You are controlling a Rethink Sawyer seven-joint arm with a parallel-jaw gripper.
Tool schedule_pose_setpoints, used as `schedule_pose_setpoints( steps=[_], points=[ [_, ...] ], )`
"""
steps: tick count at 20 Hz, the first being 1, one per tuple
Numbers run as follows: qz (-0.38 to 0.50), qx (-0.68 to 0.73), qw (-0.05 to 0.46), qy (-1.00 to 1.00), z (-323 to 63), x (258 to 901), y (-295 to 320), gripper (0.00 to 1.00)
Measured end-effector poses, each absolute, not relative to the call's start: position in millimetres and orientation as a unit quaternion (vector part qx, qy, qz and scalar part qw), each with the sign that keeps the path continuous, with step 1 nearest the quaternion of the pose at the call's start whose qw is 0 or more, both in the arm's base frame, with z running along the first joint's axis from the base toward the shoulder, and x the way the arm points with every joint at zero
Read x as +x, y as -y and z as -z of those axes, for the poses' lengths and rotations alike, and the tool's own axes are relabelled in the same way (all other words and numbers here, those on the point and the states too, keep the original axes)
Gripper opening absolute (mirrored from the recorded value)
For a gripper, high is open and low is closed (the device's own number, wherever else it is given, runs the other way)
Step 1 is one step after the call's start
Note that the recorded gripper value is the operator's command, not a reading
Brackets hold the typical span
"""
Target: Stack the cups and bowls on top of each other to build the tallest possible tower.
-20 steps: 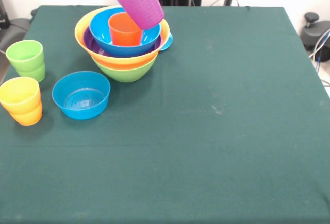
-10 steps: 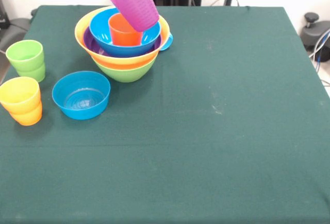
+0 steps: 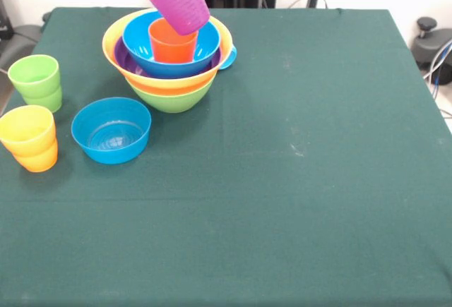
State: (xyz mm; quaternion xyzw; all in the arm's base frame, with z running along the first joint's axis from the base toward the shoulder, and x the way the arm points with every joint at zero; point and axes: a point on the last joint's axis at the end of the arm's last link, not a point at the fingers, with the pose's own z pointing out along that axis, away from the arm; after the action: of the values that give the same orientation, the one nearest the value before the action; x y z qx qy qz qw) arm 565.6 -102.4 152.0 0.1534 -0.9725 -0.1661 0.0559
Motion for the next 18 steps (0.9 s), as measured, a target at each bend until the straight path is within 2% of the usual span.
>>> schedule_pose_setpoints(
  steps=[18],
  points=[
    [0.128,0.176,0.059,0.974,-139,562,116,0.00]
  ],
)
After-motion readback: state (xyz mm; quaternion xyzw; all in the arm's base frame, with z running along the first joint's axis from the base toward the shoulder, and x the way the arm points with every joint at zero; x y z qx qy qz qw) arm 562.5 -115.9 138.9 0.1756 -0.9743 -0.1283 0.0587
